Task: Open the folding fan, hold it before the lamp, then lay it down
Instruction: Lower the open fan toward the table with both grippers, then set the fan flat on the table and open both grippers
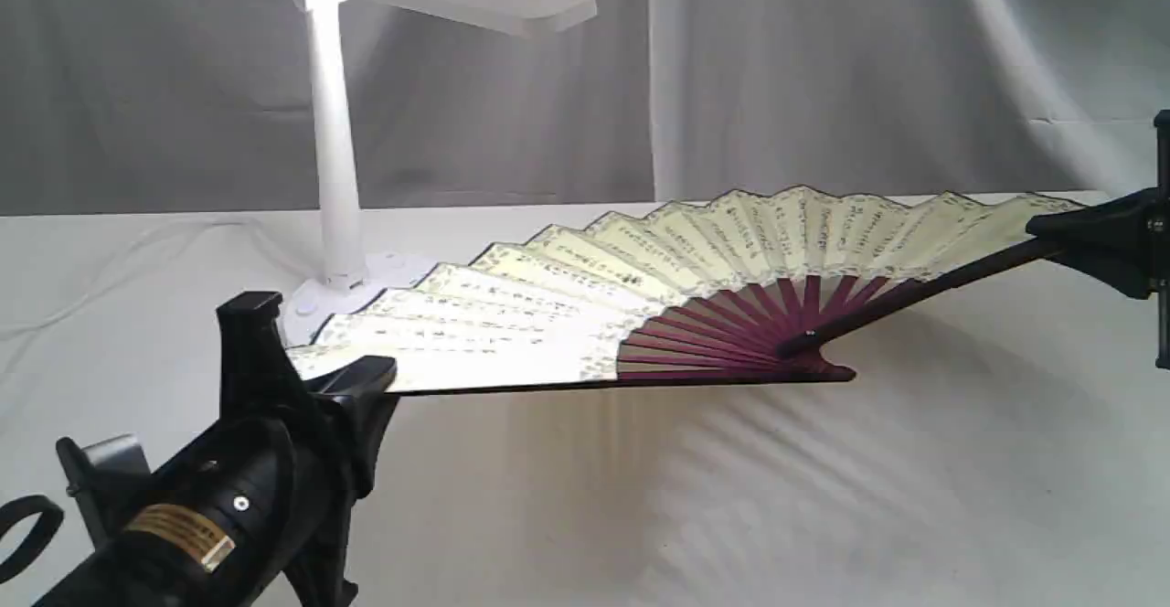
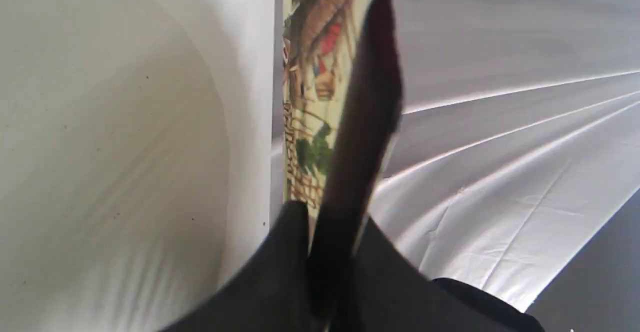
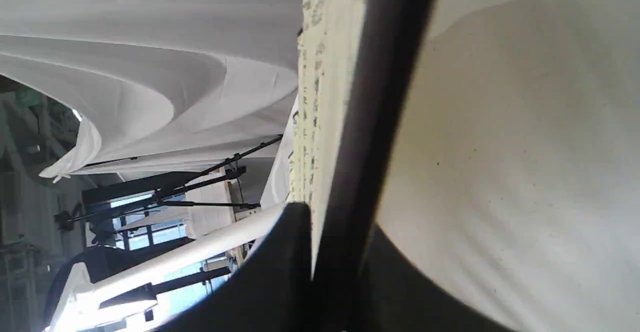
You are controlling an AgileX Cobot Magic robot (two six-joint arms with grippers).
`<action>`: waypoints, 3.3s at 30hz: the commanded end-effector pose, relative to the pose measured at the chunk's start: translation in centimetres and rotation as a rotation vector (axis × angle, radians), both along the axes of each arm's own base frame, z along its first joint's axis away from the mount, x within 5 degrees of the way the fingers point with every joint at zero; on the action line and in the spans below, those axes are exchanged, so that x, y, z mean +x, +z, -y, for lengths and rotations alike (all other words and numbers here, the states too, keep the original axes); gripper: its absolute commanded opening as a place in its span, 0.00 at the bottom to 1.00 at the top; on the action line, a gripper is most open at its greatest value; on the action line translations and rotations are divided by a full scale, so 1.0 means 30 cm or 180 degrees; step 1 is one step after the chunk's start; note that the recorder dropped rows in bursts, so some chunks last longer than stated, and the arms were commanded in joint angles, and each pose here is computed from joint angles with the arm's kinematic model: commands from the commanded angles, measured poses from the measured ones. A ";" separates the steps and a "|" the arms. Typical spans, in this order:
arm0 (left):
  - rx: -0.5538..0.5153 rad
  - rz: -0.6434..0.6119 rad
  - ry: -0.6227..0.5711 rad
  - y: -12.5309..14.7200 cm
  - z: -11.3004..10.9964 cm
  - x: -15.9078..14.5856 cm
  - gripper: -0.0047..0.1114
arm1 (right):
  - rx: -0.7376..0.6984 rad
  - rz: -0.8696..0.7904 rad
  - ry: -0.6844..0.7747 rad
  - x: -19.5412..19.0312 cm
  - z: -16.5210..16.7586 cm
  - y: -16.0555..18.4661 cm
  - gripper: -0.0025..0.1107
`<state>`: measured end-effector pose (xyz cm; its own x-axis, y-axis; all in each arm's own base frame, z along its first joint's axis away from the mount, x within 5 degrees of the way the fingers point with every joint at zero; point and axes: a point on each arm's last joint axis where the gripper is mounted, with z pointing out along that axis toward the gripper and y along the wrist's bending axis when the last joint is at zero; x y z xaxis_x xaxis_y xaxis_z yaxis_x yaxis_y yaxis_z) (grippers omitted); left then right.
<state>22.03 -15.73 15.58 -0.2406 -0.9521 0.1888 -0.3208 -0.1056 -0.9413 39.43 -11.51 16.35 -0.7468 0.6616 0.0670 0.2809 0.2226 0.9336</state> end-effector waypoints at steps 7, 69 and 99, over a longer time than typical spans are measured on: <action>-0.0215 0.0039 0.0191 -0.039 0.023 0.045 0.04 | -0.0473 -0.0040 -0.0009 -0.017 0.058 -0.045 0.02; 0.0239 -0.0402 -0.0011 -0.195 0.075 0.076 0.52 | -0.0618 -0.0286 0.0197 -0.043 0.094 -0.233 0.02; 0.1175 -0.0120 -0.0856 -0.201 -0.073 0.183 0.54 | -0.0542 -0.0263 0.0097 -0.036 0.097 -0.224 0.43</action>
